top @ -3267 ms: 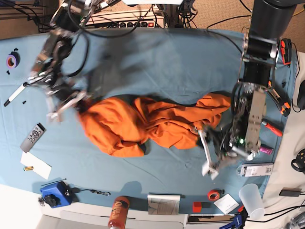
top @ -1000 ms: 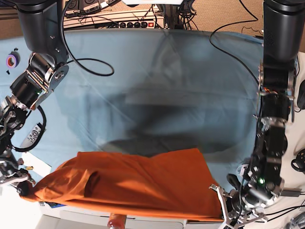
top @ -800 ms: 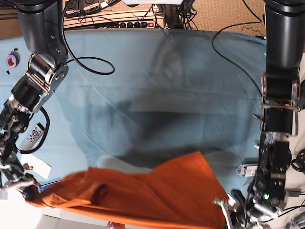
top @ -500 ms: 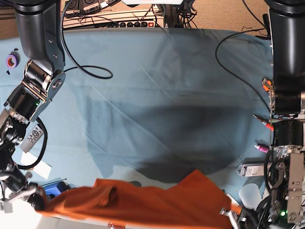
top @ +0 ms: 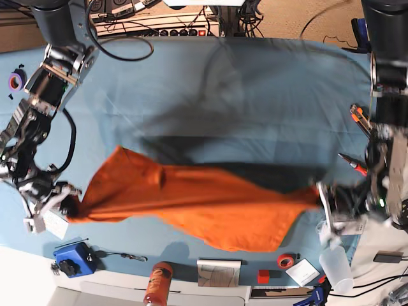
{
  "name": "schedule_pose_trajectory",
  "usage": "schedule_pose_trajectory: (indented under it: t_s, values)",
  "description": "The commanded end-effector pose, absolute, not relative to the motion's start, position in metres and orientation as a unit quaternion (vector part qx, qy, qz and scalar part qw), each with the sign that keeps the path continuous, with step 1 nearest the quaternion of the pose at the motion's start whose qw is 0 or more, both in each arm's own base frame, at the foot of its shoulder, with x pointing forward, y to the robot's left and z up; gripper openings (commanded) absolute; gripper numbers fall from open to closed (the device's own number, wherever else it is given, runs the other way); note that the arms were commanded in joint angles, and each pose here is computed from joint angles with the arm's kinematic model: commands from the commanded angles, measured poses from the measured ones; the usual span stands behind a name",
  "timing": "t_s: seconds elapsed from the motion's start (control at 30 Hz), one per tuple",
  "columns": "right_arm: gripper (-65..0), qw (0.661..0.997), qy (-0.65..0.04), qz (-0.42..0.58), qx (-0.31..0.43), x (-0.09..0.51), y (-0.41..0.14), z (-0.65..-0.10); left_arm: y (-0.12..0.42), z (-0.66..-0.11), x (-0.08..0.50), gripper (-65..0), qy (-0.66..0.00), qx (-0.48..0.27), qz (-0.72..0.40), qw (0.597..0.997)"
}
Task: Layout the t-shirt on the table in an organized manner, then fold the t-shirt properly
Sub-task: 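Lift the shirt with both grippers and lay it flat lengthwise, then release the shirt and raise both grippers away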
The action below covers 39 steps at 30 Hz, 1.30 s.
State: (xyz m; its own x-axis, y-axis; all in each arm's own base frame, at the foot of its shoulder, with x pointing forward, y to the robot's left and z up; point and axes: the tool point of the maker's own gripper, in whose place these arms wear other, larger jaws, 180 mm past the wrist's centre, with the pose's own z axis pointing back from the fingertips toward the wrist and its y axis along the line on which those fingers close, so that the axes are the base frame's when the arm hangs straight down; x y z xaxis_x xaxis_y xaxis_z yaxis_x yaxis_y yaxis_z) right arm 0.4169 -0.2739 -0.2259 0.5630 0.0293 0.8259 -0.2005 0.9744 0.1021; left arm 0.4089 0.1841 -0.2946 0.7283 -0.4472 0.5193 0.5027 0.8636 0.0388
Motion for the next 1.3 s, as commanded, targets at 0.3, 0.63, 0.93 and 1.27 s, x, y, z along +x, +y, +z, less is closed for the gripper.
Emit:
schedule_pose_trajectory:
  t_s: [0.3, 0.63, 0.93, 1.27]
  values:
    - [-65.0, 0.876, -0.471, 0.089, 0.053, 0.369, -0.274, -0.233, 0.164, -0.318, 0.343, -65.0, -0.29, 0.012, -0.306, 0.907]
    - [-65.0, 0.833, -0.55, 0.055, -0.034, 0.384, -0.316, -0.21, 0.143, -0.27, 0.382, -65.0, -0.416, 0.011, -0.308, 0.856]
    - [-65.0, 0.834, -0.552, 0.008, 0.023, 0.444, -0.327, -0.228, 0.132, -0.25, 0.436, -53.8, -0.484, 0.014, -0.273, 0.831]
    - [-43.5, 0.832, -0.552, 0.019, 0.048, 0.462, -0.32, -0.192, 0.157, -0.225, 0.452, -30.0, -0.468, 0.065, -0.181, 0.863]
